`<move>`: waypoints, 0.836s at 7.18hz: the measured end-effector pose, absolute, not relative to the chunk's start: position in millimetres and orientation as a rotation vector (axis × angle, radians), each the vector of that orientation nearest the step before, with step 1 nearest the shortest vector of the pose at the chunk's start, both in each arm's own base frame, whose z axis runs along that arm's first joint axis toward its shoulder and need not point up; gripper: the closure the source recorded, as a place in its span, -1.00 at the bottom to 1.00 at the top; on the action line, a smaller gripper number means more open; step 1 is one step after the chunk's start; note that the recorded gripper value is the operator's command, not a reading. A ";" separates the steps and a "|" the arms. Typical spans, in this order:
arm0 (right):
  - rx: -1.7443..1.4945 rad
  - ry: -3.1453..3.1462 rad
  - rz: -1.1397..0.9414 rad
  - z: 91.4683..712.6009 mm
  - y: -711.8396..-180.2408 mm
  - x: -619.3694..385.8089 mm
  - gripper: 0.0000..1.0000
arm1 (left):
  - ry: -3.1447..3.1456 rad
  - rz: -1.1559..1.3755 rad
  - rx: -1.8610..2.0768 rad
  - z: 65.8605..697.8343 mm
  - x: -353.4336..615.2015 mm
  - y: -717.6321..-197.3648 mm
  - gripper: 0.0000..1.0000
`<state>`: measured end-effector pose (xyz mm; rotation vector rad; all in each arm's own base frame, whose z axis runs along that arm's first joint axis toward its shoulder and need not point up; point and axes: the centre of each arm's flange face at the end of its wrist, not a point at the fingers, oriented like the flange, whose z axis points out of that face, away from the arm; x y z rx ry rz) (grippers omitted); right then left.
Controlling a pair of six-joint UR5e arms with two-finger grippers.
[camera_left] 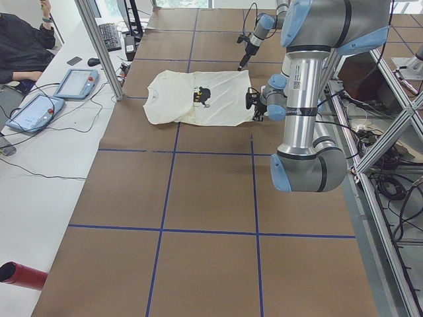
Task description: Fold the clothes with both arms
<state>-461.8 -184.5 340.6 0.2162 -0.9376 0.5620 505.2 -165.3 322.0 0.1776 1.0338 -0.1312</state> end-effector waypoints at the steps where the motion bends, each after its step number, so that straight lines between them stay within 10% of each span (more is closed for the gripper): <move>1: 0.211 -0.898 0.564 348.8 -176.8 -464.1 -1.00 | 1.039 -0.131 0.179 319.8 504.3 -166.0 1.00; 3: 0.227 -0.859 0.548 358.8 -165.0 -465.9 -0.42 | 1.044 -0.132 0.179 318.0 503.7 -167.0 1.00; 6: 0.250 -0.826 0.528 372.8 -160.7 -462.7 -0.43 | 1.056 -0.132 0.176 314.2 504.8 -166.8 1.00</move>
